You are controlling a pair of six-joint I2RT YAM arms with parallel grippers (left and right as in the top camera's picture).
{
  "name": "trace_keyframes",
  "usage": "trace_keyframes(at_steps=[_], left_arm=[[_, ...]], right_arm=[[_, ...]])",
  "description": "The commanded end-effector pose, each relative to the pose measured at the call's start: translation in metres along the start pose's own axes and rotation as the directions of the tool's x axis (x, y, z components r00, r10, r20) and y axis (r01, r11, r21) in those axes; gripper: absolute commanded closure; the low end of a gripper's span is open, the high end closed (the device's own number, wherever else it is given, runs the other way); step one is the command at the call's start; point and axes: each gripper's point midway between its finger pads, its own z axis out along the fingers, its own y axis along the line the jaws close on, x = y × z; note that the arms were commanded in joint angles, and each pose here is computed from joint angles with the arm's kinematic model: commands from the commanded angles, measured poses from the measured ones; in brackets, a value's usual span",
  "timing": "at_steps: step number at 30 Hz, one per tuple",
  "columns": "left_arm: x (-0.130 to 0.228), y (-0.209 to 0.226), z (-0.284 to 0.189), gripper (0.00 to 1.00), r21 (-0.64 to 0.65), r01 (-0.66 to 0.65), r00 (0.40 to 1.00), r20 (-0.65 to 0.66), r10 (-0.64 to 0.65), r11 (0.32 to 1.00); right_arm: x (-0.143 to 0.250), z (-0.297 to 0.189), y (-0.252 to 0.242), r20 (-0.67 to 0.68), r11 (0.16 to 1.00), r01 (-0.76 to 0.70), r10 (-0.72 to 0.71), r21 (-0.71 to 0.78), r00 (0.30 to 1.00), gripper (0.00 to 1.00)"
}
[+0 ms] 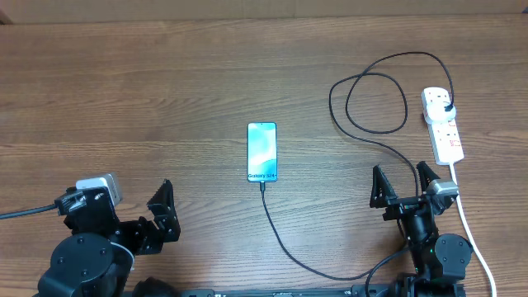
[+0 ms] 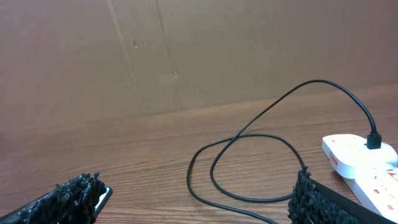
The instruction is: Plug charger to phone and switch on socket
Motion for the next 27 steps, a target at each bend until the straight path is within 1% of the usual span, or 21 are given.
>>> trace_keyframes(at_steps=[1,6,11,14,16,19,22,27], left_arm=[[0.008,0.003,-0.002,0.00,-0.002,0.004,1.000,-0.023,-0.004,1.000],[0.030,0.012,0.012,0.00,-0.032,0.008,0.998,-0.055,-0.010,0.999],[0.047,0.012,0.040,0.00,0.022,0.067,0.997,0.022,-0.068,0.997],[0.060,-0.001,0.058,0.00,0.148,0.022,0.997,0.074,-0.033,0.989],[0.067,-0.012,0.066,0.01,0.246,-0.038,0.991,0.132,0.005,0.968],[0.074,-0.023,0.074,0.00,0.338,-0.111,0.974,0.222,0.036,0.935],[0.076,-0.019,0.085,0.00,0.342,-0.128,0.956,0.293,0.023,0.931],[0.082,-0.011,0.099,0.00,0.321,-0.132,0.936,0.353,0.011,0.938]], right_arm=[[0.001,0.000,-0.001,0.006,1.000,-0.003,0.003,0.003,1.000,0.00],[0.001,0.000,-0.001,0.006,1.000,-0.003,0.003,0.003,1.000,0.00],[0.001,0.000,-0.001,0.006,1.000,-0.003,0.003,0.003,1.000,0.00],[0.001,0.000,-0.001,0.006,1.000,-0.003,0.003,0.003,1.000,0.00],[0.001,0.000,-0.001,0.006,1.000,-0.003,0.003,0.003,1.000,0.00],[0.001,0.000,-0.001,0.006,1.000,-0.003,0.003,0.003,1.000,0.00],[0.001,0.000,-0.001,0.006,1.000,-0.003,0.003,0.003,1.000,0.00],[0.001,0.000,-0.001,0.006,1.000,-0.003,0.003,0.003,1.000,0.00]])
